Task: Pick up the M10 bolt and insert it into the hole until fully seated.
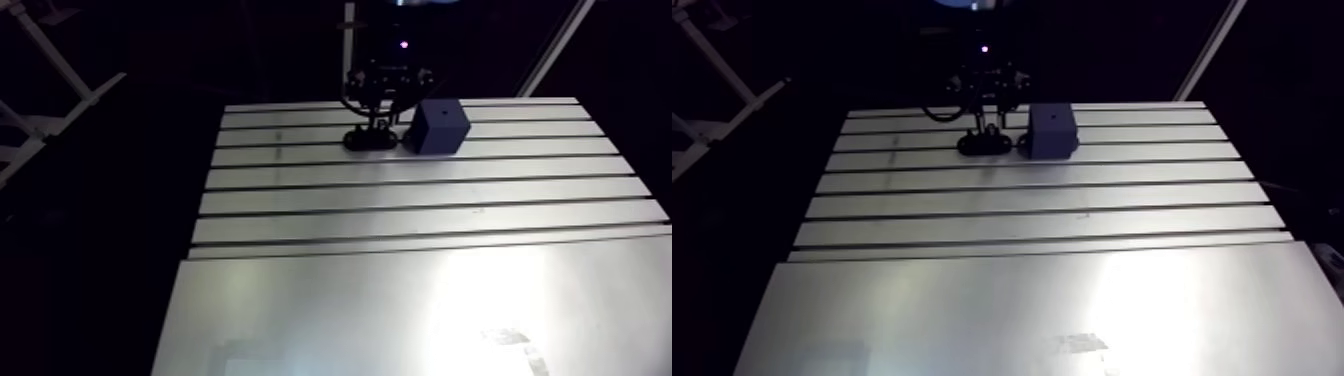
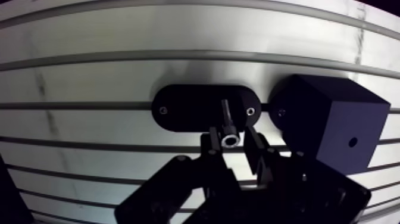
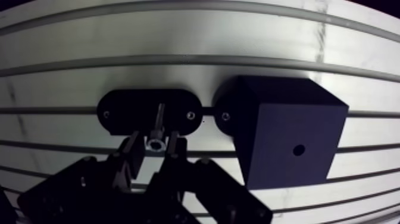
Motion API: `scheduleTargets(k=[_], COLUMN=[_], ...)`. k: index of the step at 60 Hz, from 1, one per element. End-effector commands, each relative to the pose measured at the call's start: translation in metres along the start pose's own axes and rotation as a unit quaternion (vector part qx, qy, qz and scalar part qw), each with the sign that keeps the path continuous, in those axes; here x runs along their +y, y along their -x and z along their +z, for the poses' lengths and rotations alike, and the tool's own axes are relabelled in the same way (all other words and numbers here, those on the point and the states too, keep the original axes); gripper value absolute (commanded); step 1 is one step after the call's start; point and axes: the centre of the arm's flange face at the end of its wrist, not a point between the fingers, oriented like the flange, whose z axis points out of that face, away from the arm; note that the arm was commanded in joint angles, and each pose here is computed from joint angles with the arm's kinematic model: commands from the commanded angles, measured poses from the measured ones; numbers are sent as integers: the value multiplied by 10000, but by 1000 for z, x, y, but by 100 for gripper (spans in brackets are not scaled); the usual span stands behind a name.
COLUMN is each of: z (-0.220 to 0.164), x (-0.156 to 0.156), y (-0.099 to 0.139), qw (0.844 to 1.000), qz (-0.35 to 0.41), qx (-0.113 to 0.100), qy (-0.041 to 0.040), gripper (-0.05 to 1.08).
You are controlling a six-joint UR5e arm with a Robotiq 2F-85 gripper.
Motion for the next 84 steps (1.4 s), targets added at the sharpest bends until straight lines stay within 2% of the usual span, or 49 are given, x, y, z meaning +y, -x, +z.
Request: scheduleTargets(k=[1, 12, 17, 33, 47, 58, 71, 74, 76, 84], z=[0, 0, -1, -2, -33, -56, -87, -106, -112, -130], x=[1, 1, 0, -1, 0, 1, 2, 4, 5, 15], y=[0, 0, -1, -1, -3, -3, -7, -8, -9, -14], qw=[10000, 10000, 10000, 10000, 9998, 9999, 9995, 9988, 9987, 9991], qz=[13, 13, 13, 14, 8, 15, 9, 24, 32, 97], qx=[-2, -1, 7, 26, 211, 149, 322, 486, 514, 417], qy=[-21, -22, -36, -88, -16, -15, -5, -6, 4, 8], gripper=[69, 72, 79, 91, 96, 96, 98, 103, 104, 107])
